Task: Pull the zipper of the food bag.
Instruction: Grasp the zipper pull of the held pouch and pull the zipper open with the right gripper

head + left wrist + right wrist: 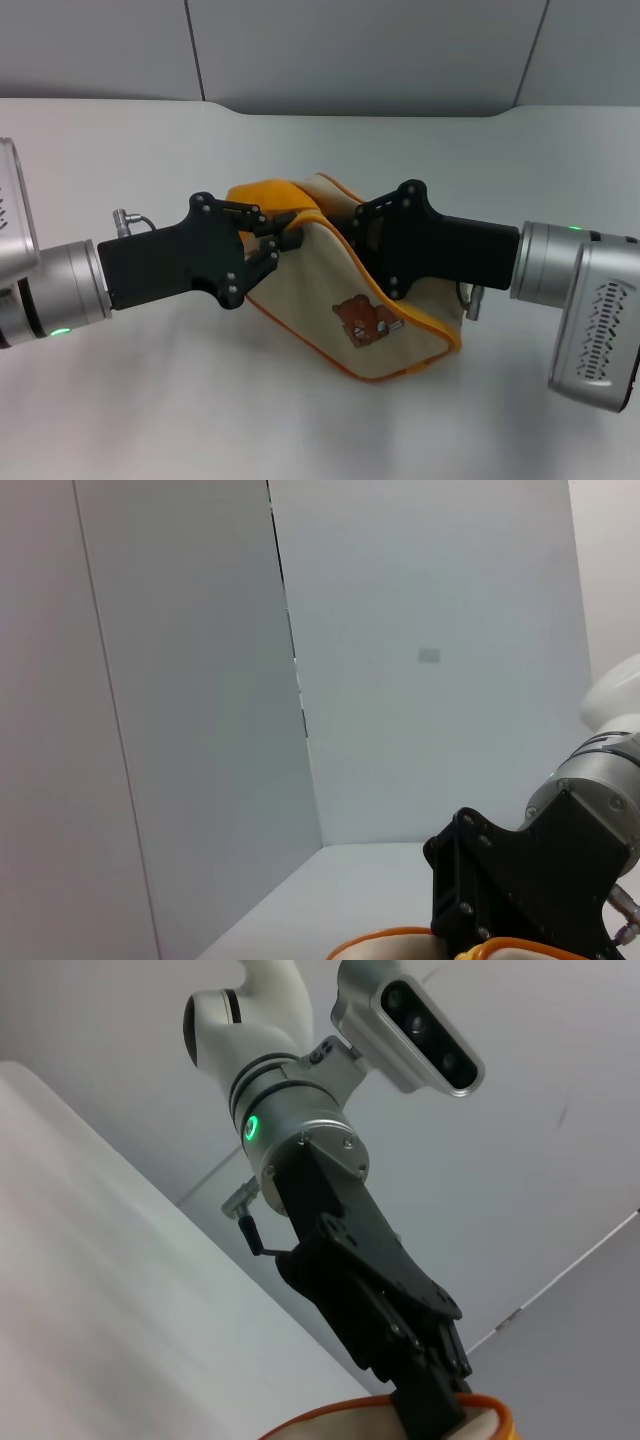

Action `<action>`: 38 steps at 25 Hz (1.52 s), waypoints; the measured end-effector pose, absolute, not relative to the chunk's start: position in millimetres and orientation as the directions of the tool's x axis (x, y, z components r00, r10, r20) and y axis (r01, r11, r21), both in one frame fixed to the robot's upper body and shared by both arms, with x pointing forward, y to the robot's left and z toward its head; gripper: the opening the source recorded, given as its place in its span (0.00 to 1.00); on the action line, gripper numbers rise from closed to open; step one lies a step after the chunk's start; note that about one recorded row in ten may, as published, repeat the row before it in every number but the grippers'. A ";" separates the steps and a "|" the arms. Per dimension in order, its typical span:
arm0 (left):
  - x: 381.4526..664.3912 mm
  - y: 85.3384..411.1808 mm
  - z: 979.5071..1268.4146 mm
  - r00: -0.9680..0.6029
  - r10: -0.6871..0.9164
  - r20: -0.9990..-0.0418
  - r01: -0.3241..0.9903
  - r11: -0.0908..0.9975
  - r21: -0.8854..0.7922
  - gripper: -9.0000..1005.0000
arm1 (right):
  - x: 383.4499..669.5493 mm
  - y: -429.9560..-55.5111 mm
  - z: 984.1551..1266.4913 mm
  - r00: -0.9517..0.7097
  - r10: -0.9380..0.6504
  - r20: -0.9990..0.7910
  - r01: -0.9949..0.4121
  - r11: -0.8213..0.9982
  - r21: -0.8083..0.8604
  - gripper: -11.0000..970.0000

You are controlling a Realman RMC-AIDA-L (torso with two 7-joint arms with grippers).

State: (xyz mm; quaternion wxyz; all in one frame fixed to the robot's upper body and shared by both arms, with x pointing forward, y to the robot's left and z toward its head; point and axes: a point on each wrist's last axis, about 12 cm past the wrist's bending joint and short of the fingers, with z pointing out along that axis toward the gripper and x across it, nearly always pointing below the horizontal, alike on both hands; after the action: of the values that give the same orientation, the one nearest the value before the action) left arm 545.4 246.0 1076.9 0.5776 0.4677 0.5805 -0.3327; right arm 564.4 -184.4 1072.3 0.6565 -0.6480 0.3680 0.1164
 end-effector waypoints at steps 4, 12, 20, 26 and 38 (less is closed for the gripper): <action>545.7 247.8 1077.3 0.106 0.151 -0.983 0.921 0.359 0.154 0.11 | 563.5 -187.0 1071.0 0.697 -0.329 -0.637 -0.640 0.113 -0.760 0.01; 547.9 265.6 1075.2 0.090 0.127 -0.988 0.854 0.500 0.142 0.11 | 549.8 -220.3 1059.5 0.628 -0.409 -0.662 -0.703 0.067 -0.709 0.01; 546.0 273.8 1068.0 0.049 0.135 -0.990 0.822 0.557 0.117 0.11 | 538.6 -238.4 1055.5 0.591 -0.432 -0.681 -0.715 0.109 -0.690 0.01; 542.2 280.9 1065.6 0.030 0.108 -0.994 0.795 0.600 0.089 0.11 | 533.8 -241.4 1051.0 0.573 -0.439 -0.692 -0.723 0.126 -0.679 0.01; 512.3 286.2 1042.7 -0.077 0.016 -0.997 0.759 0.650 -0.048 0.13 | 537.1 -243.9 1059.6 0.291 -0.285 -0.913 -0.846 0.368 -0.385 0.15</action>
State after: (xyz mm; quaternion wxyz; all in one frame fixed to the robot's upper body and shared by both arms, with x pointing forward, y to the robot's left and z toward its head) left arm 512.3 286.2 1042.7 0.6144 0.2898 0.6688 -0.3021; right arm 537.1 -243.9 1059.6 0.6174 -0.5144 0.5501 0.2272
